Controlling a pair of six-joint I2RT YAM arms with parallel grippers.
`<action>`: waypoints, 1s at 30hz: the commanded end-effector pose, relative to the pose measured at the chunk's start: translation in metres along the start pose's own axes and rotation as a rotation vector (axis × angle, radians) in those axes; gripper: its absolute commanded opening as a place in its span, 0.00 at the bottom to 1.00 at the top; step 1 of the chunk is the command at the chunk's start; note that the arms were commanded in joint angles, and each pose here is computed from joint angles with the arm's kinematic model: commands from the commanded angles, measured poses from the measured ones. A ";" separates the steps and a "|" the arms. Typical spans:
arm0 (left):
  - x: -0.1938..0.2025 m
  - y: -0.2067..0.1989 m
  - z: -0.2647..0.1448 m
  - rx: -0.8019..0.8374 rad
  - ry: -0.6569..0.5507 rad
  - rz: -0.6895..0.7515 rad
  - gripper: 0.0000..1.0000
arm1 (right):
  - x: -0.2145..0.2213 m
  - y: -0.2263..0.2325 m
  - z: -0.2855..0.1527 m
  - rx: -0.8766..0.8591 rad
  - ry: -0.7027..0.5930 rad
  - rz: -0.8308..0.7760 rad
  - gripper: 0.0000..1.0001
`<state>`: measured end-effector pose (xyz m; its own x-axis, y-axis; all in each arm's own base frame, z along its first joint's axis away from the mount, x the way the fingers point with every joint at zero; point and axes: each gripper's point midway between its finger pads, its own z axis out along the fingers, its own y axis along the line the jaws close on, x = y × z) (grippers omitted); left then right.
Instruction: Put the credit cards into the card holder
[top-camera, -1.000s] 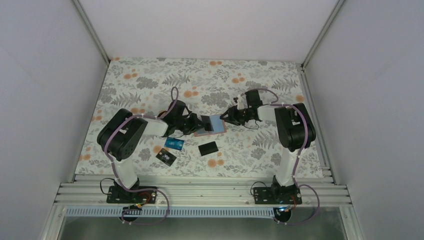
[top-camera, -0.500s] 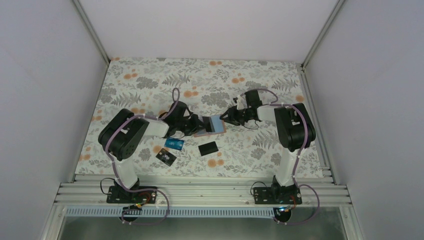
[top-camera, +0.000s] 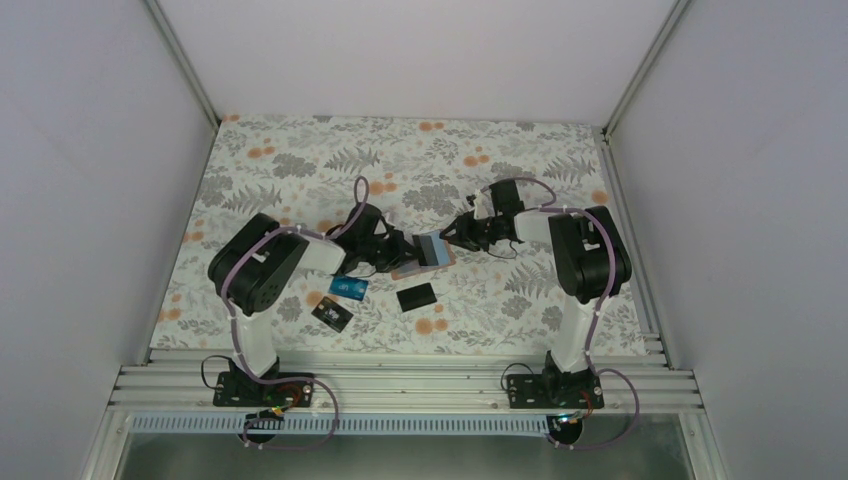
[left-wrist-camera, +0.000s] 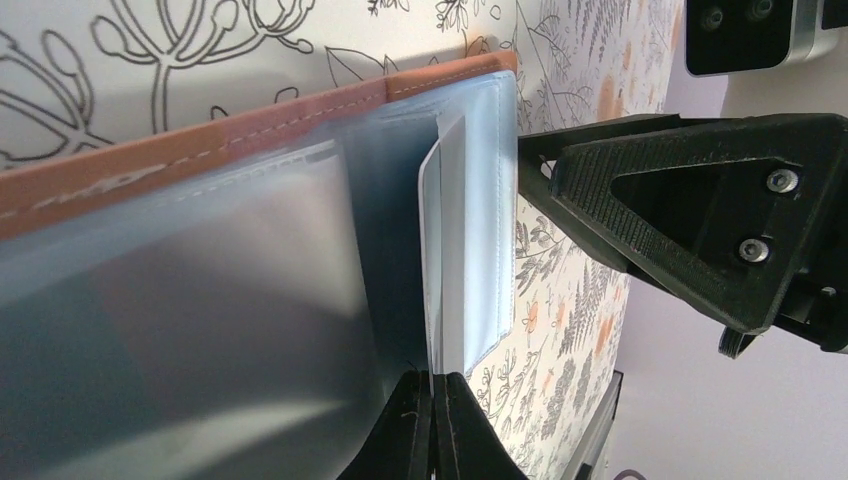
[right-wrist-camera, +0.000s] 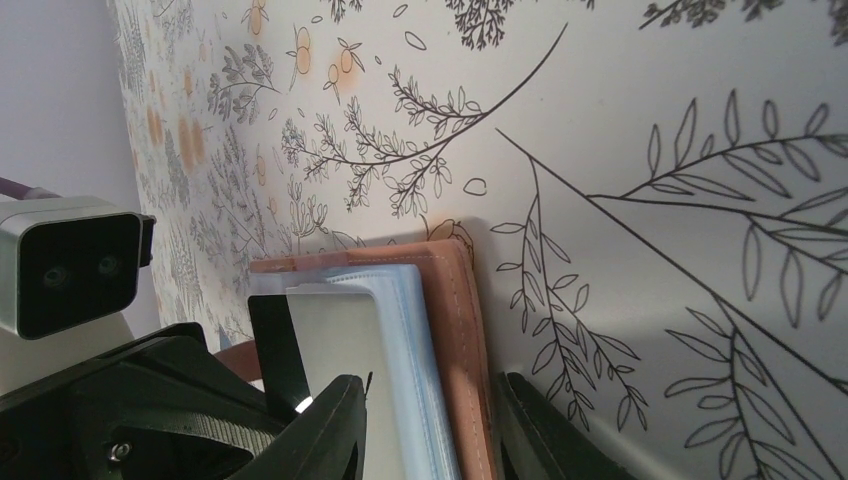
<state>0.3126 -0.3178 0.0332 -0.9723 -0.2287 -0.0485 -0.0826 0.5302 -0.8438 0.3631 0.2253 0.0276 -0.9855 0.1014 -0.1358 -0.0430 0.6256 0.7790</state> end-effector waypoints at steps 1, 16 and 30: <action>0.004 0.003 0.009 -0.008 0.019 -0.010 0.02 | 0.004 -0.001 0.005 0.005 0.021 0.007 0.34; 0.008 0.003 0.019 -0.004 -0.001 -0.083 0.02 | 0.009 -0.006 0.004 0.032 0.018 0.058 0.33; 0.016 0.002 0.025 0.023 -0.017 -0.175 0.02 | 0.018 -0.013 -0.010 0.107 -0.023 0.119 0.31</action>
<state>0.3065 -0.3411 0.0319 -0.9553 -0.2906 0.0540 -0.1886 0.4587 -0.8683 0.3593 0.2140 0.0252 -0.9789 0.1748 -0.1055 0.0403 0.6721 0.7394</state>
